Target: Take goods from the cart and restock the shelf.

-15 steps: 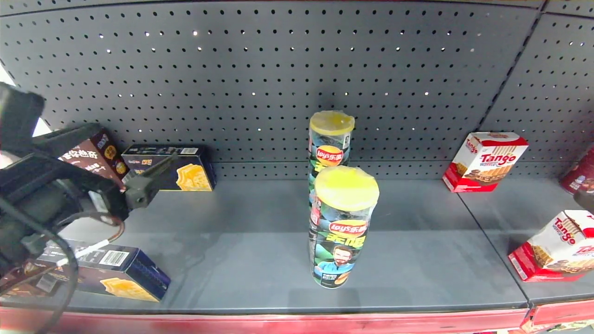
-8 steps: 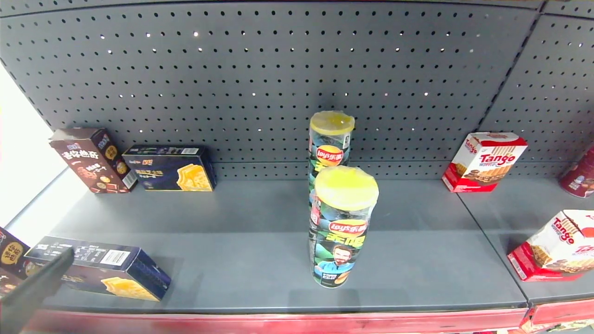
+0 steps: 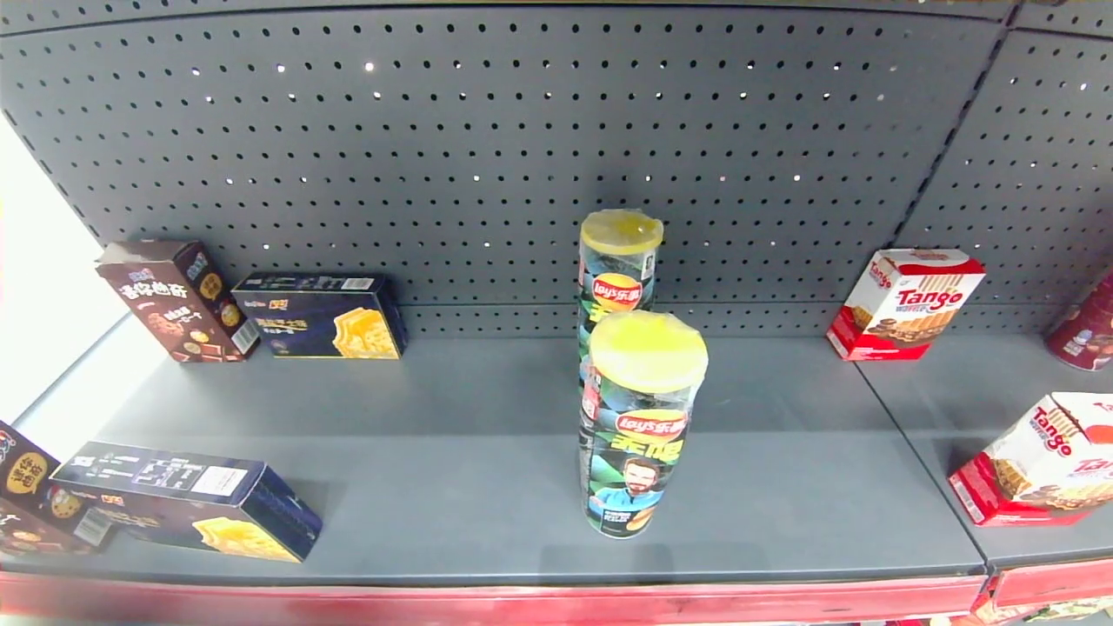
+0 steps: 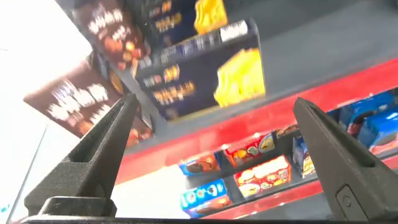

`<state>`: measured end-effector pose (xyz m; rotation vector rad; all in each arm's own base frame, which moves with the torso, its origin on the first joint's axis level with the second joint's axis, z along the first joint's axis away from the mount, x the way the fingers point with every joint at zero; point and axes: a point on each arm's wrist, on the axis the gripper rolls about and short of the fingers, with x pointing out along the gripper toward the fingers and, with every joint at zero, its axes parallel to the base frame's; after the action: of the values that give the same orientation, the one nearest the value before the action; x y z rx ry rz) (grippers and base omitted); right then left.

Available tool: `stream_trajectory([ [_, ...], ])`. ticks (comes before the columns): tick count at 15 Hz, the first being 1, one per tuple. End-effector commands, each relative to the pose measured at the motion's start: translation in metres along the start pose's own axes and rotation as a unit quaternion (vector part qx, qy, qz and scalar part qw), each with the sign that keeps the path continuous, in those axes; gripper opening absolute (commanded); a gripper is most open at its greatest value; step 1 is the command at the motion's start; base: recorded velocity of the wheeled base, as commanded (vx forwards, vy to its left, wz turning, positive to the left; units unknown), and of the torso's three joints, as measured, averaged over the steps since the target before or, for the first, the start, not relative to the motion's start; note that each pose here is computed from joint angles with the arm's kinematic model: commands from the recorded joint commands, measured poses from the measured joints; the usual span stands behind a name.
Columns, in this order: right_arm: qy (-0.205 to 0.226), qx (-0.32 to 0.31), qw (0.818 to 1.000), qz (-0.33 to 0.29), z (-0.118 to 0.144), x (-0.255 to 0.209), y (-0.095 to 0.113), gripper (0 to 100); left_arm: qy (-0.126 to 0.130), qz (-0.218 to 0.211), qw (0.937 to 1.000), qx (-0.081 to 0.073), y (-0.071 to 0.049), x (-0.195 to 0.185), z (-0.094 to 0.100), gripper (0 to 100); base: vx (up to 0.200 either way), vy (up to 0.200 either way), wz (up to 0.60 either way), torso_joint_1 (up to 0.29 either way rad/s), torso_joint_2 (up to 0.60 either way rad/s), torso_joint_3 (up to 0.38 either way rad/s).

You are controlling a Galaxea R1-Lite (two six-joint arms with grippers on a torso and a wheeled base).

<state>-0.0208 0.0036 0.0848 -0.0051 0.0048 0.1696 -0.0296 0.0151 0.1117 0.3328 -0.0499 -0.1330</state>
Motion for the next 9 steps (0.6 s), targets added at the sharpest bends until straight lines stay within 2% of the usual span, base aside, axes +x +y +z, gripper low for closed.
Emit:
stream_trajectory([
  [1, -0.018, 0.012, 1.0, -0.009, -0.002, -0.0031, 0.0004, 100, 0.001, 0.005, 1.0, -0.007, -0.0109, 0.0064, -0.0262, 100, 0.0, 0.0, 0.0, 0.0, 0.0, 0.0],
  [3, -0.014, 0.015, 1.0, -0.015, -0.0022, -0.0029, 0.0002, 100, 0.004, 0.014, 0.9995, -0.027, -0.0113, 0.0064, -0.0265, 100, 0.0, 0.0, 0.0, 0.0, 0.0, 0.0],
  [4, -0.01, 0.016, 1.0, -0.017, -0.0021, -0.0022, 0.0002, 100, 0.005, 0.016, 0.9995, -0.027, -0.0113, 0.0062, -0.0262, 100, 0.0, 0.0, 0.0, 0.0, 0.0, 0.0],
  [6, 0.012, 0.02, 0.999, -0.028, -0.0013, 0.0017, -0.0003, 100, 0.025, 0.021, 0.9992, -0.023, -0.012, 0.009, -0.0256, 100, 0.0, 0.0, 0.0, 0.0, 0.0, 0.0],
  [7, 0.017, 0.018, 0.998, -0.056, -0.0011, 0.0033, -0.001, 100, 0.039, 0.021, 0.999, -0.013, -0.0121, 0.0113, -0.0244, 100, 0.0, 0.0, 0.0, 0.0, 0.0, 0.0],
  [8, 0.014, 0.015, 0.995, -0.094, -0.0013, 0.0033, -0.0028, 100, 0.042, 0.021, 0.9989, -0.012, -0.0124, 0.0116, -0.0249, 100, 0.0, 0.0, 0.0, 0.0, 0.0, 0.0],
  [9, 0.029, 0.018, 0.987, -0.157, -0.0067, 0.0029, -0.0057, 100, 0.041, 0.022, 0.9988, -0.012, -0.0124, 0.0116, -0.0247, 100, 0.0, 0.0, 0.0, 0.0, 0.0, 0.0],
])
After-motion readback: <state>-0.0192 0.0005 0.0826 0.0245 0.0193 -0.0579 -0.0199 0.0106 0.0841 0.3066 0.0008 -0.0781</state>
